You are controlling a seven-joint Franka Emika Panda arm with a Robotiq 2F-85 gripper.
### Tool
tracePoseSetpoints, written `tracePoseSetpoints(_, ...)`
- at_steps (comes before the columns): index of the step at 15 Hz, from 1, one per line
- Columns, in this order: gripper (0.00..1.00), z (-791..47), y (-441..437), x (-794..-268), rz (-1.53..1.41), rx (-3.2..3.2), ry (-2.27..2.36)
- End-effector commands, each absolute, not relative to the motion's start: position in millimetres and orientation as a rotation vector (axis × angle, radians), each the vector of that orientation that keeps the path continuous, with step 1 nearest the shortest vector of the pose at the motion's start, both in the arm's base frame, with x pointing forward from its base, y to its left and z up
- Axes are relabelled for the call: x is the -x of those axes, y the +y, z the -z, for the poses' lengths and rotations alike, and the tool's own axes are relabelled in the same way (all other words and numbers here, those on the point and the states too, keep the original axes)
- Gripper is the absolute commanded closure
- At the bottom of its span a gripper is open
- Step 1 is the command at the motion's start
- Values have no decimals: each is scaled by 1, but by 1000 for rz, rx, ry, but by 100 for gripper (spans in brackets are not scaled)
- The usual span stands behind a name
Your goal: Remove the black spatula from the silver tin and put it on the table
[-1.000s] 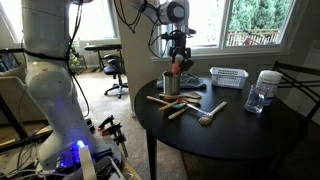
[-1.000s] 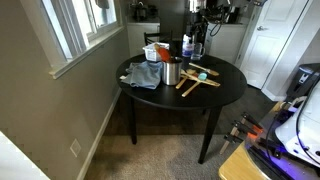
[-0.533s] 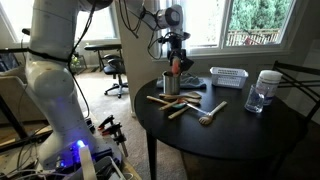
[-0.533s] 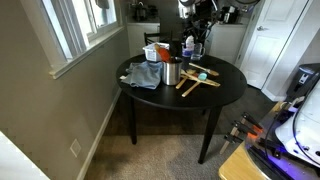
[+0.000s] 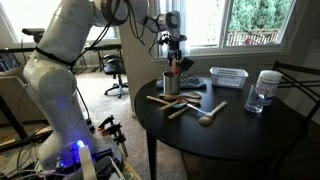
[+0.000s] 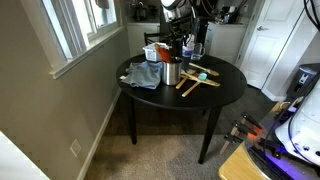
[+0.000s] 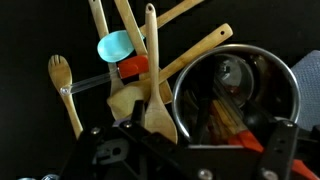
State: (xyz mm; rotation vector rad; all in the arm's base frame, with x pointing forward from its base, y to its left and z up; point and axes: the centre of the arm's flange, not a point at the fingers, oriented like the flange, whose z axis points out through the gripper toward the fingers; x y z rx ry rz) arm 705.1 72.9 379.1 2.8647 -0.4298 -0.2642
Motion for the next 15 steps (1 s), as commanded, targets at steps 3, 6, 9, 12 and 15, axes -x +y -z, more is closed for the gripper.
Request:
tracePoseSetpoints(3,0,-386,81,-755,217,-2822,-601)
tracePoseSetpoints(6,0,-376,74,-772,147,-2762,-750)
tracePoseSetpoints(9,0,-368,70,-782,94,-2714,-854)
tracePoseSetpoints(12,0,-370,70,-787,41,-2686,-904)
tracePoseSetpoints(15,0,-379,72,-788,-6,-2661,-931)
